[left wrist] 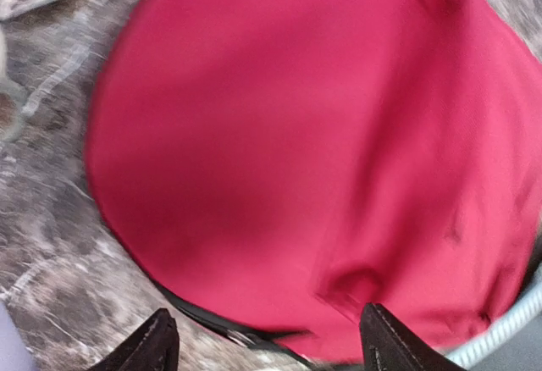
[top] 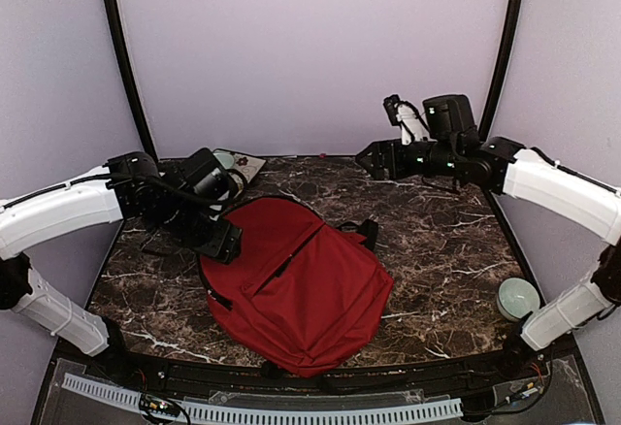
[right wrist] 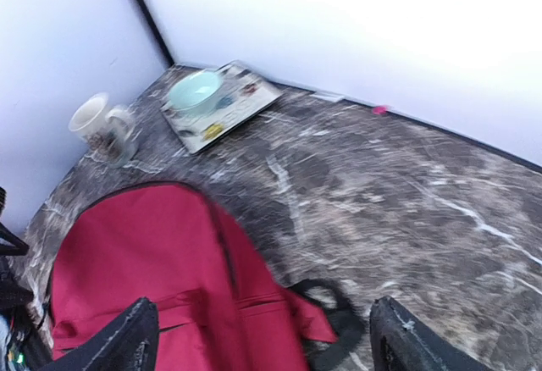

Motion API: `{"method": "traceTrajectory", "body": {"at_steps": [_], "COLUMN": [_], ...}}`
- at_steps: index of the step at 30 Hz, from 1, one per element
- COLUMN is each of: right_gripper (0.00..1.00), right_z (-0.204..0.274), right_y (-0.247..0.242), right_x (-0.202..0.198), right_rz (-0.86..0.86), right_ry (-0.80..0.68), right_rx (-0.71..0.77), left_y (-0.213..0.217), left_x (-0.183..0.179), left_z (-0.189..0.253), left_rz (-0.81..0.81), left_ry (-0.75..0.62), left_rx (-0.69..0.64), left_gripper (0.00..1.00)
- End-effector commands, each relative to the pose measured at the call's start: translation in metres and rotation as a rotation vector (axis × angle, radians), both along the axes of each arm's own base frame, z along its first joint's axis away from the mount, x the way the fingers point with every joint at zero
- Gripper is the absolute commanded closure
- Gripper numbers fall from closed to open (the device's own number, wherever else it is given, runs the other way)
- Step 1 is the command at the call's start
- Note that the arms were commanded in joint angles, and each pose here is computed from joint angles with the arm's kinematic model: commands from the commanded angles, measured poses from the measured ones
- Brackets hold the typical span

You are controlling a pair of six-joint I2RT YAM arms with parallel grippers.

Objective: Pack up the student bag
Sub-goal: Reset both arms

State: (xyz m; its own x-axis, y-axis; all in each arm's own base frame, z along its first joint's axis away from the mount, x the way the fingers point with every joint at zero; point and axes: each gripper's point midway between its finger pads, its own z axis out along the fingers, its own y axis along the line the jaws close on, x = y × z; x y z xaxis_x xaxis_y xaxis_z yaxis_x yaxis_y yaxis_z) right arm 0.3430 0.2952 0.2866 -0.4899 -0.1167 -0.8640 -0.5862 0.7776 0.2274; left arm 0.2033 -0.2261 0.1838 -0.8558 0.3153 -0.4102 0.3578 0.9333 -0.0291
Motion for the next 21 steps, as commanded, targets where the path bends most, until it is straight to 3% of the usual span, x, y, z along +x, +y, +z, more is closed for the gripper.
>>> {"method": "traceTrajectory", "body": {"at_steps": [1,3,5,6,12,17,21], "right_gripper": [0.10,0.00,0.00,0.00,0.00,0.00,0.01], "right_z": [0.006,0.006,0.003,0.003,-0.009,-0.034,-0.056], "right_y": [-0.070,-0.096,-0.118,-0.130,-0.200,-0.255,-0.270], "right_x": [0.018,0.019,0.016,0.015,0.006,-0.012,-0.023], "right_rz": [-0.261,-0.328,-0.391,-0.432,-0.713,-0.943,-0.970], "right_ry": [-0.066,-0.069,-0.079,-0.089,-0.195,-0.278,-0.326], "right_rx": [-0.052,-0.033,-0.025,-0.026,-0.130,-0.206,-0.157], "left_y": [0.039,0.051,0.067,0.074,0.115,0.166,0.197], "left_x": [0.052,0.065,0.076,0.081,0.107,0.128,0.138], "left_z": [0.025,0.033,0.040,0.041,0.032,0.017,-0.009], "left_rz": [0.074,0.080,0.096,0.107,0.162,0.306,0.385], "left_ry": [-0.252,-0.361,-0.480,-0.527,-0.695,-0.720,-0.730], "left_rx": [0.034,0.055,0.095,0.101,0.084,0.090,0.053], "left_gripper": [0.23,0.15,0.03,0.02,0.01,0.01,0.01]}}
